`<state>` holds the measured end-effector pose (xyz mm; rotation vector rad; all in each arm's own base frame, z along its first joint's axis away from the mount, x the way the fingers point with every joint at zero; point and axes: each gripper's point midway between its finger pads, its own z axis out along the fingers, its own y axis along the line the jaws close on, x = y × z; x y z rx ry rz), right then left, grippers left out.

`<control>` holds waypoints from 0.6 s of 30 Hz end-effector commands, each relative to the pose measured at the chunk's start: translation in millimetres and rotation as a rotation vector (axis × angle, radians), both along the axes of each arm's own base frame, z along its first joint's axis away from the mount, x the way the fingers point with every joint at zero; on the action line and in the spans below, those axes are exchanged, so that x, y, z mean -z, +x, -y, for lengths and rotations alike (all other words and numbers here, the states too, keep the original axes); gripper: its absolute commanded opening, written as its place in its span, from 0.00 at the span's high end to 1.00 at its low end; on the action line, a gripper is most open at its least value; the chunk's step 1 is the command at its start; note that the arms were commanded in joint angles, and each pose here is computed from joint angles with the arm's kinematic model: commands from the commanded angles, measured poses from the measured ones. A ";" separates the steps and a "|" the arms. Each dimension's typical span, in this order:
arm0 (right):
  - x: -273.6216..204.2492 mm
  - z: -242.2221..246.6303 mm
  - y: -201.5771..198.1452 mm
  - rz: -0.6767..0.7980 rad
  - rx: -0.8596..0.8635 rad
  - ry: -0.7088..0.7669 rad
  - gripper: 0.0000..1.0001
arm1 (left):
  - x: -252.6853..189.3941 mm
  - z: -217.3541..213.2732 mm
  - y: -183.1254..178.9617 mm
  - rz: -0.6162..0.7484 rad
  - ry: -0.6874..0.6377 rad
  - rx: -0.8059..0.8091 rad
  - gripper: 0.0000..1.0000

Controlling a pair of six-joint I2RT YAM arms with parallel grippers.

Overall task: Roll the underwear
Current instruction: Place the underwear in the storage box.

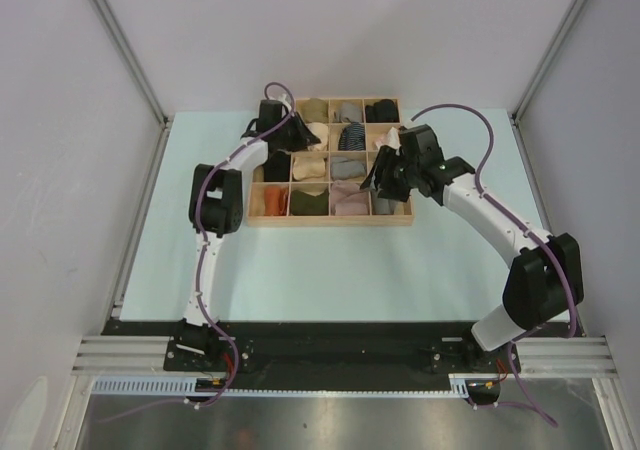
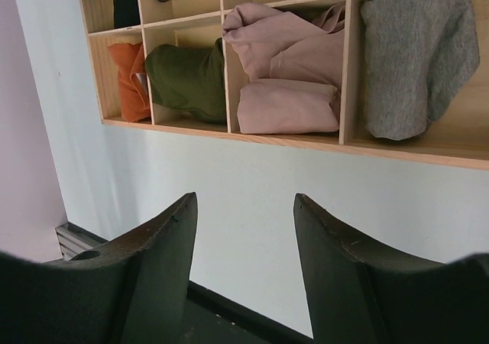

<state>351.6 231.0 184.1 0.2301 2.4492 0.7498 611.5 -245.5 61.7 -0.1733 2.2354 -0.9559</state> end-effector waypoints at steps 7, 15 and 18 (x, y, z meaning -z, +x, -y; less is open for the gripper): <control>-15.3 2.0 1.1 -0.012 0.019 -0.004 0.43 | 33.9 -10.1 -22.3 -0.199 0.027 -0.052 0.98; -20.0 3.7 2.3 0.007 0.006 -0.021 0.42 | 17.1 -14.1 -13.5 -0.187 0.044 -0.087 0.46; -24.5 1.9 4.2 0.021 -0.002 -0.014 0.42 | 9.2 -16.7 -14.0 -0.188 0.051 -0.103 0.40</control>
